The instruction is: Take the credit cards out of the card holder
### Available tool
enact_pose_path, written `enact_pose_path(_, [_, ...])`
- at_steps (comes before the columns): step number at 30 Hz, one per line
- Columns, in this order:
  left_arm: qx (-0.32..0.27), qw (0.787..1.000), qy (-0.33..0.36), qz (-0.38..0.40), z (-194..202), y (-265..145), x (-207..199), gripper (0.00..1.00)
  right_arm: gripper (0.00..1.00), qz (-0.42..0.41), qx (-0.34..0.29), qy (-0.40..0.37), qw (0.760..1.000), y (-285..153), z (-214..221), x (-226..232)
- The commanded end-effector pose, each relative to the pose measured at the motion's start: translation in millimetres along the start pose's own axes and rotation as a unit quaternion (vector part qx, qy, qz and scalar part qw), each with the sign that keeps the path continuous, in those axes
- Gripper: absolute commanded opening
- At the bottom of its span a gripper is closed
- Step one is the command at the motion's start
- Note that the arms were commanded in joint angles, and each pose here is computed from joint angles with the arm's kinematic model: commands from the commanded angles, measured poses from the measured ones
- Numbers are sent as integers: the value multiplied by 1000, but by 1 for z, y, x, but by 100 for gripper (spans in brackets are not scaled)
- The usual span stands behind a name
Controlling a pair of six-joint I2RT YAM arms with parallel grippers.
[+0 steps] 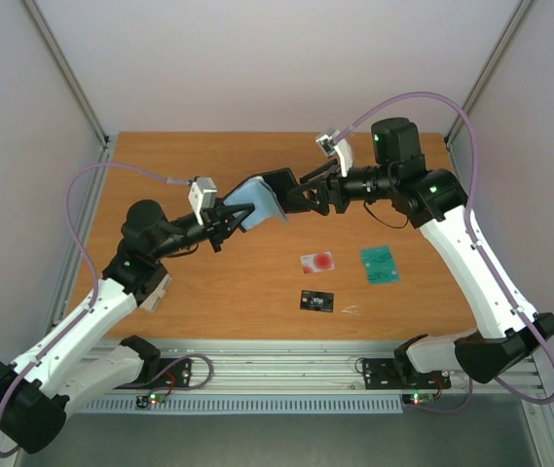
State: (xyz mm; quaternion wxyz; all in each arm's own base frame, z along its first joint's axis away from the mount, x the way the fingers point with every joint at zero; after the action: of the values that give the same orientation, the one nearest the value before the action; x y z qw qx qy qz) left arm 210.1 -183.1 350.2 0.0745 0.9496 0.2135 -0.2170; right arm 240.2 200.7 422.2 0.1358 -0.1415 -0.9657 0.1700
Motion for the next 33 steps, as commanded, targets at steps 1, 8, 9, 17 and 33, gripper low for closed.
enact_pose_path(1, [-42, 998, 45, 33, -30, -3, -21, 0, 64, -25, -11, 16, 999, 5, -4, -2])
enact_pose_path(8, [-40, 998, -8, -45, -31, 0, -6, 0, 69, -22, -4, 19, 1000, 19, 3, 2])
enact_pose_path(9, [-42, 997, -14, -59, -32, 0, -4, 0, 74, -10, 2, 15, 1000, 23, 5, 5])
enact_pose_path(17, [-34, 994, -58, -92, -25, 2, 5, 0, 98, 119, -9, -4, 993, 36, 7, 9])
enact_pose_path(33, [-36, 998, -42, -31, -24, -1, -10, 0, 9, 193, 7, -38, 980, 44, -3, 5])
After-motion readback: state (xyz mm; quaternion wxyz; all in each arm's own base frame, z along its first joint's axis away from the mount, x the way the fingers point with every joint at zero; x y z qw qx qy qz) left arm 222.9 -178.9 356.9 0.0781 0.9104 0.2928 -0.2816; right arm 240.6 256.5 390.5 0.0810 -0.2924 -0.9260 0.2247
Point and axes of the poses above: each gripper's point midway between its finger pads, its own y axis out along the fingers, its own x axis along the line the jaws close on, z = x × y, the point moved 7 cm from there along -y, back along the fingers, and after that the axes turned 12 degrees about -y, right-handed, at the moved point
